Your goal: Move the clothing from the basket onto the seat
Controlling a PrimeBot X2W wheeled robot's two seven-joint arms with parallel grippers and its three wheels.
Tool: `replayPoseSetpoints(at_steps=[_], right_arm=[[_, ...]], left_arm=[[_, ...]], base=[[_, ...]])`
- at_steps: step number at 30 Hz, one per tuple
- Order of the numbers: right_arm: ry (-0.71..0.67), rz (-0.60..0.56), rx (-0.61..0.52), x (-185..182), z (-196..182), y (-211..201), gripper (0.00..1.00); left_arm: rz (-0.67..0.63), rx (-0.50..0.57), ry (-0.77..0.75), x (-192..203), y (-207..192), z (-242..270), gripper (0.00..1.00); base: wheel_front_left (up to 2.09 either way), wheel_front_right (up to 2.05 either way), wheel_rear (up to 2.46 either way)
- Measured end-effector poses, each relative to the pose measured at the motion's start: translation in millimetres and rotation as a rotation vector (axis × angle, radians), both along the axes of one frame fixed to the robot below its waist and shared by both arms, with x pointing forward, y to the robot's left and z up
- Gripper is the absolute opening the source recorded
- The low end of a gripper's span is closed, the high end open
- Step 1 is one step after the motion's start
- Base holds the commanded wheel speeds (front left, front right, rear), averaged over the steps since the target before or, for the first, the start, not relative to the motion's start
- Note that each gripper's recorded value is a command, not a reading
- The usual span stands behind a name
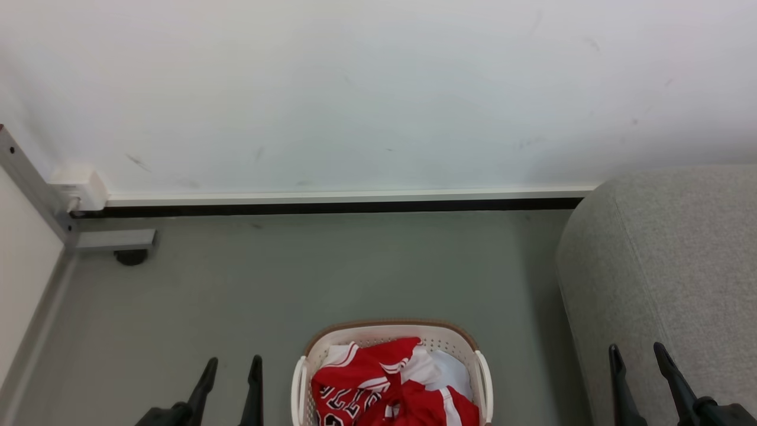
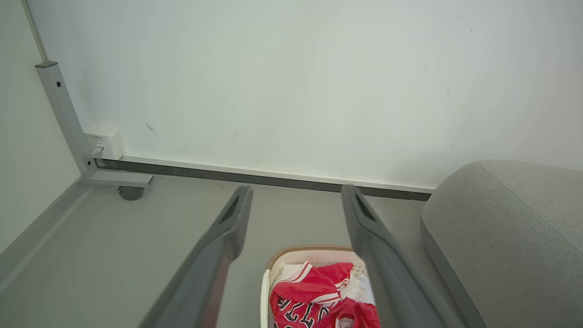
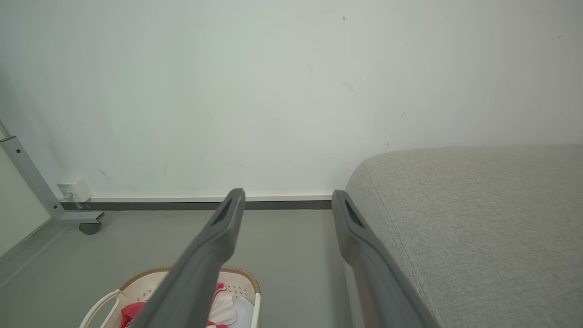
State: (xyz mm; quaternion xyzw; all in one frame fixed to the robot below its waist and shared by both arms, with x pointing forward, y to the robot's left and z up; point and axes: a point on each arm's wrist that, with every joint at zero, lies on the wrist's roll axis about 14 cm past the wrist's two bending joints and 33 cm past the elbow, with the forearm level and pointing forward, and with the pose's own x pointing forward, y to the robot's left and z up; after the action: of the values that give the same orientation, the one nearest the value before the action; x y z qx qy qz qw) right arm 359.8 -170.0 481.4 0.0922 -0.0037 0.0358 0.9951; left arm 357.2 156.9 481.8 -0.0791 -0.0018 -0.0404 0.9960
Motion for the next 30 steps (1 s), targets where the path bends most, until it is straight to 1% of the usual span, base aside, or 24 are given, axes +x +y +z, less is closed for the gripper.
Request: replayPoseSetpoints(at_steps=[3,7,11,15,20,25,30], right_arm=[[-0.003,-0.012,0.007,2.0,1.1,-3.6,1.00],[-0.005,-0.035,0.011,10.3,1.6,-11.0,1.00],[0.009,-0.056,0.006,18.6,-3.4,-18.2,1.00],[0.001,-0.073,0.006,35.6,-2.7,-24.8,1.00],[-0.002,-0.082,-0.007,60.2,-7.1,-30.5,1.00],[-0.018,-0.049,-0.030,92.7,-12.8,-23.4,1.00],[-0.016,-0.001,-0.055,119.6,-29.2,-10.8,1.00]], left_arm=[[-0.026,0.000,0.006,6.5,-7.1,-2.2,1.00],[-0.089,0.006,-0.003,26.4,-24.5,-0.5,1.00],[-0.192,0.031,0.012,48.7,-55.6,-8.4,1.00],[-0.309,0.053,0.029,77.4,-91.8,-20.0,1.00],[-0.452,0.117,0.123,106.2,-130.2,-61.2,1.00],[-0.595,0.212,0.255,129.5,-161.0,-114.8,1.00],[-0.697,0.260,0.426,129.7,-176.0,-183.0,1.00]], base=[[0.00,0.00,0.00],[0.00,0.00,0.00],[0.00,0.00,0.00],[0.00,0.00,0.00],[0.00,0.00,0.00],[0.00,0.00,0.00],[0.00,0.00,0.00]])
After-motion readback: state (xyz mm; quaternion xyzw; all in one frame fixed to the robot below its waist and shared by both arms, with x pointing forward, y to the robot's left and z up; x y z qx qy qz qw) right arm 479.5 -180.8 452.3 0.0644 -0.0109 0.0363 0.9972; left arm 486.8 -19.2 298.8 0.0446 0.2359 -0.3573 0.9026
